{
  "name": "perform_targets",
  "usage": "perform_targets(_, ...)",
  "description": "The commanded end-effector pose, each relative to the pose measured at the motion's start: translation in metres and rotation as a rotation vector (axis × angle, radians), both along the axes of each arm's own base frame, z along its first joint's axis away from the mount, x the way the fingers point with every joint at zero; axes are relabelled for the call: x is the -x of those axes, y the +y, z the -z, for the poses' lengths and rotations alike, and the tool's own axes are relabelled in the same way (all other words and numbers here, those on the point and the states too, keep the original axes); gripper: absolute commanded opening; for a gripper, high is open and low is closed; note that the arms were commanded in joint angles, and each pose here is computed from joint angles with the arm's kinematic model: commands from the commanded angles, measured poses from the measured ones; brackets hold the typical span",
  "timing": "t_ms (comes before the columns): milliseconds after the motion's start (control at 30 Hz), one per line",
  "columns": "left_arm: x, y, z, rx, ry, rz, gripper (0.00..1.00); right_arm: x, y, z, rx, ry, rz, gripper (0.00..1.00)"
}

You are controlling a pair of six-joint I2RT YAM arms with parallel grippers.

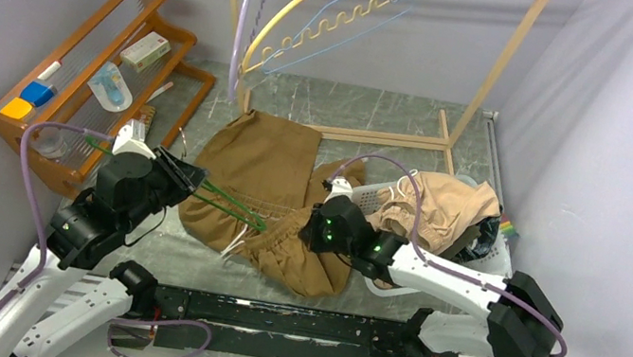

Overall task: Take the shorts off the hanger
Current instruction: Remove the shorts from the hanger, then place the hanger on the clothes rod.

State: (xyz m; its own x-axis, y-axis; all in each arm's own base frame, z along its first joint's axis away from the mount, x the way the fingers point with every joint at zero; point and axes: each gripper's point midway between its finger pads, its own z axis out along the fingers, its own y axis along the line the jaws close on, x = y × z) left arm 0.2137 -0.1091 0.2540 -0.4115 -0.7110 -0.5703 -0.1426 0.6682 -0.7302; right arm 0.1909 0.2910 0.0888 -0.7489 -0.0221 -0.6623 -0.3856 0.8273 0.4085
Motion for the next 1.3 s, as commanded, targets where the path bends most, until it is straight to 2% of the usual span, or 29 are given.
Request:
perform_targets(0, -0.002, 0.000, -0.009, 0.011, -0.027, -0.004, 0.07, 0.015, 0.014, -0.023, -0.091, -0.047, -0.151, 0.05)
perform_targets(100, -0.003, -0.014, -0.012, 0.051, -0.046, 0.055, 0.07, 0.027, 0.030, -0.045, -0.170, -0.075, -0.280, 0.07)
perform_targets(133, -0.003, -0.019, -0.014, 0.063, -0.052, 0.080, 0.07, 0.026, 0.031, -0.049, -0.180, -0.075, -0.270, 0.13)
perform_targets(167, -0.004, -0.024, -0.015, 0.075, -0.053, 0.102, 0.07, 0.022, 0.029, -0.051, -0.173, -0.081, -0.243, 0.29)
perform_targets(200, -0.005, -0.030, -0.016, 0.085, -0.056, 0.124, 0.07, 0.016, 0.026, -0.052, -0.150, -0.092, -0.213, 0.35)
perform_targets(267, -0.005, -0.038, -0.017, 0.099, -0.054, 0.164, 0.07, 0.005, 0.017, -0.059, -0.099, -0.118, -0.155, 0.38)
perform_targets(400, -0.005, -0.047, -0.010, 0.111, -0.028, 0.200, 0.07, -0.009, -0.008, -0.075, -0.058, -0.193, -0.036, 0.53)
perform_targets(533, -0.005, -0.054, -0.008, 0.154, -0.024, 0.219, 0.07, 0.006, -0.006, -0.105, -0.171, -0.312, -0.154, 0.63)
perform_targets(600, -0.006, -0.057, -0.005, 0.175, -0.012, 0.216, 0.07, 0.017, -0.001, -0.112, -0.222, -0.381, -0.253, 0.72)
perform_targets(633, -0.007, -0.057, -0.004, 0.182, -0.004, 0.213, 0.07, 0.026, 0.003, -0.113, -0.251, -0.411, -0.322, 0.80)
perform_targets(700, -0.008, -0.060, -0.003, 0.196, 0.005, 0.215, 0.07, 0.038, 0.010, -0.113, -0.279, -0.446, -0.424, 0.85)
perform_targets(767, -0.008, -0.063, -0.005, 0.210, 0.010, 0.226, 0.07, 0.043, 0.015, -0.107, -0.272, -0.438, -0.478, 0.84)
perform_targets(967, -0.006, -0.080, -0.009, 0.265, 0.012, 0.307, 0.07, 0.038, 0.025, -0.084, -0.138, -0.363, -0.548, 0.68)
perform_targets(1167, -0.004, -0.093, -0.007, 0.266, 0.041, 0.378, 0.07, 0.037, 0.031, -0.080, -0.138, -0.368, -0.568, 0.42)
perform_targets(1267, -0.004, -0.098, -0.006, 0.286, 0.039, 0.396, 0.07, 0.038, 0.033, -0.078, -0.150, -0.352, -0.564, 0.25)
